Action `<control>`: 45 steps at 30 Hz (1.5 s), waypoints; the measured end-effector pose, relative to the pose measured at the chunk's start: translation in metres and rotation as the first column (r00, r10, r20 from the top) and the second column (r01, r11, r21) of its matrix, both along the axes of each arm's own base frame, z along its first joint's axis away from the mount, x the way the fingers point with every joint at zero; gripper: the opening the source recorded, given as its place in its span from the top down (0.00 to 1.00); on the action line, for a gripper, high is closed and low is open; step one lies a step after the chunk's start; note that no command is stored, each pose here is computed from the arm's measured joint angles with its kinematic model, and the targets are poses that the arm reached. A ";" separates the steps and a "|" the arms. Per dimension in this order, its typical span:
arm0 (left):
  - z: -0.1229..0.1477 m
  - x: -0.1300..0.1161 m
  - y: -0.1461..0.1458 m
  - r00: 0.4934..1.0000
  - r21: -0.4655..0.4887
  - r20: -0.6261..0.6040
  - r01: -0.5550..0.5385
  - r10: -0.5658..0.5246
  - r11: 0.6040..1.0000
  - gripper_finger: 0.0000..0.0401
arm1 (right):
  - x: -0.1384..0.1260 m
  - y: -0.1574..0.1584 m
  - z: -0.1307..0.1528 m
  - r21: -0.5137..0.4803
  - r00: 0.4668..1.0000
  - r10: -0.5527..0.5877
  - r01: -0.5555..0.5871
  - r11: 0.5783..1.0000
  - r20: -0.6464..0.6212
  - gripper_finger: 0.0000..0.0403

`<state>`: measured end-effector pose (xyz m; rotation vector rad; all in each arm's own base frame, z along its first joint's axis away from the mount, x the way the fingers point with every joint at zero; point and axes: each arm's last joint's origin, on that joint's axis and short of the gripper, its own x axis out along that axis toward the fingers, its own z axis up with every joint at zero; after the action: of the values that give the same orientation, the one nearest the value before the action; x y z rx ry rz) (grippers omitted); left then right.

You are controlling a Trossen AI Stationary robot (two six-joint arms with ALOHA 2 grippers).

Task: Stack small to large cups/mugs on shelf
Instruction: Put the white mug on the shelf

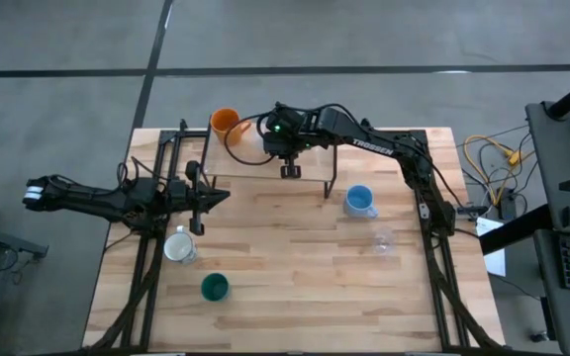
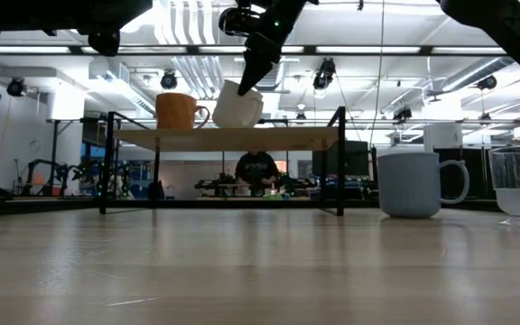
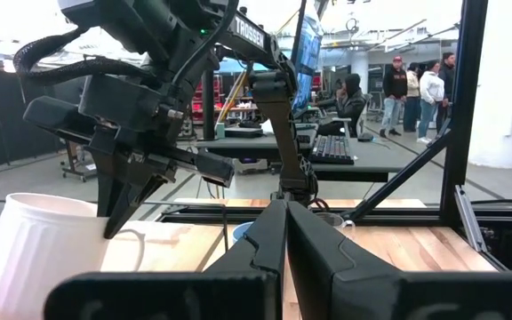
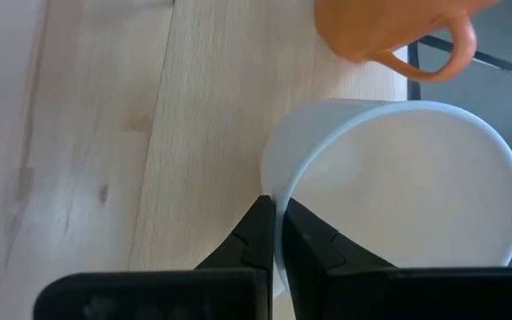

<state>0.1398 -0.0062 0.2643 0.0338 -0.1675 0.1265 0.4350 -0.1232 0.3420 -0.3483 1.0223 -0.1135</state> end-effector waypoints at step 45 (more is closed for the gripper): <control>0.000 0.000 0.000 1.000 0.000 0.000 0.000 0.000 1.000 1.00 | 0.000 0.000 -0.003 0.006 1.000 -0.004 0.004 1.000 -0.014 0.87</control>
<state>0.1397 -0.0062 0.2643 0.0335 -0.1679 0.1268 0.4346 -0.1229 0.3387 -0.3416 1.0366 -0.1116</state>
